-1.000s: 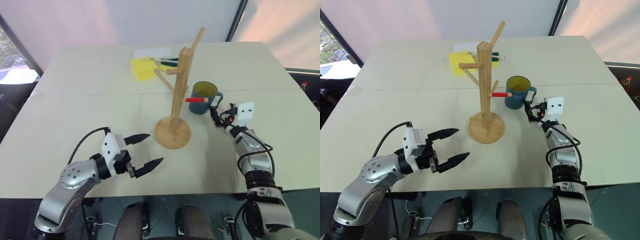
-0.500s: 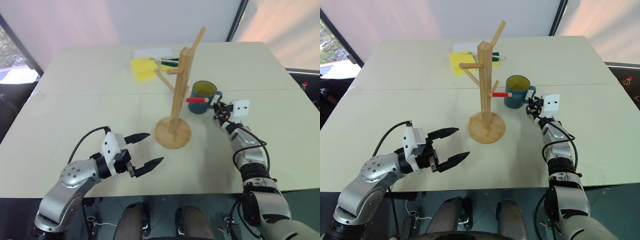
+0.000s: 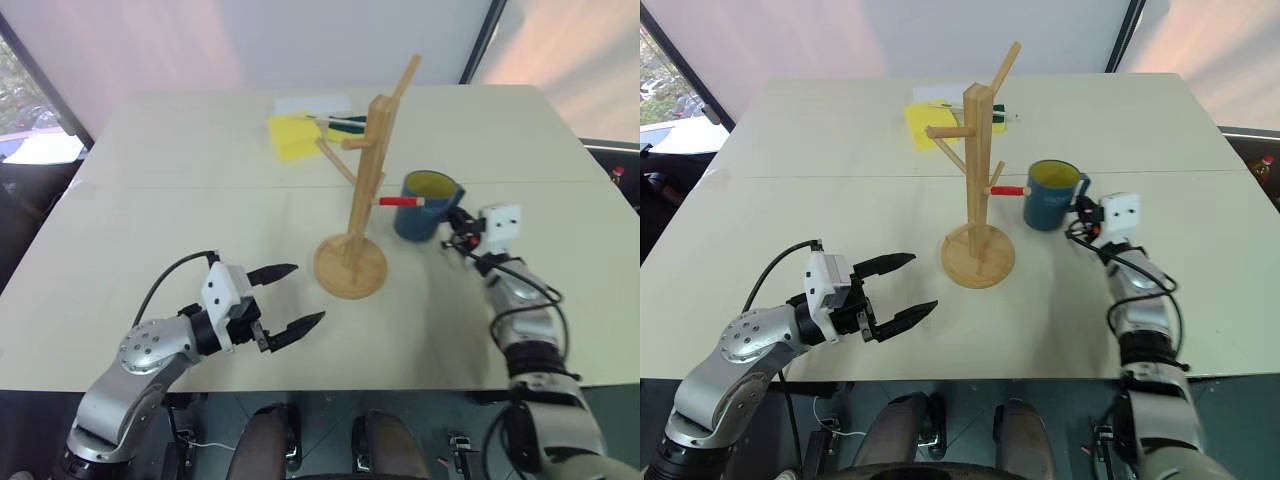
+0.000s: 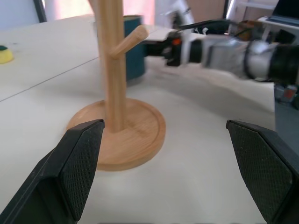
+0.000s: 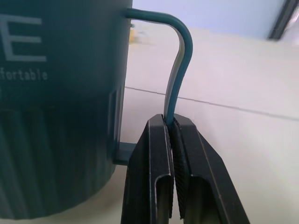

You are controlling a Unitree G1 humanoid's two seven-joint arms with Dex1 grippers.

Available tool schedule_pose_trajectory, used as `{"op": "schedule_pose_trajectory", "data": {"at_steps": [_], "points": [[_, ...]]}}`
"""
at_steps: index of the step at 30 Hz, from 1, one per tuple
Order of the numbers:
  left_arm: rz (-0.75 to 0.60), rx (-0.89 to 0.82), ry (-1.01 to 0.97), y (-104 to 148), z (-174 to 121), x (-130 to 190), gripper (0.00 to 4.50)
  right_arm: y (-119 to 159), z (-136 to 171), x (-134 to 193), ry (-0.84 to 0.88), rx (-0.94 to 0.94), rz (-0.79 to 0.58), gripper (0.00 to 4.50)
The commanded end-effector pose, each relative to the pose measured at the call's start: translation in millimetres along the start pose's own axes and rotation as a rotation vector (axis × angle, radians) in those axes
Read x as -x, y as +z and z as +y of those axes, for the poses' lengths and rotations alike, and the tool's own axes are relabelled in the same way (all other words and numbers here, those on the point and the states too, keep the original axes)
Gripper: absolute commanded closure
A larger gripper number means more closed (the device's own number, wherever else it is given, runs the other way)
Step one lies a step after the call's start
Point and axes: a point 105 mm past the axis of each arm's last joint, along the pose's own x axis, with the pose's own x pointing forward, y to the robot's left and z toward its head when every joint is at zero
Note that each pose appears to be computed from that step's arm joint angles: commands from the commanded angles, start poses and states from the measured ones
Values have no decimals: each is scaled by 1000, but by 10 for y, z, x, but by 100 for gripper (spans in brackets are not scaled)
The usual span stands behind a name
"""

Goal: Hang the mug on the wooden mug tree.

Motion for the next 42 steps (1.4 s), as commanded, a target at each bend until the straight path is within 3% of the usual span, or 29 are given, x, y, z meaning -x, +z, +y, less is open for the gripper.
{"op": "schedule_pose_trajectory", "data": {"at_steps": [1,8,17,32,42], "points": [[-23,-36,5,87,69,24,0,388,-145,189,51,63,-97,445],[-35,-30,-5,104,216,9,0,766,131,531,348,126,-95,445],[-27,-36,-15,112,340,56,0,1097,566,659,572,179,-87,445],[-36,-31,-23,156,416,63,0,1460,920,669,710,325,-152,445],[-75,-21,-59,260,348,24,0,1456,952,605,730,354,-141,445]]}}
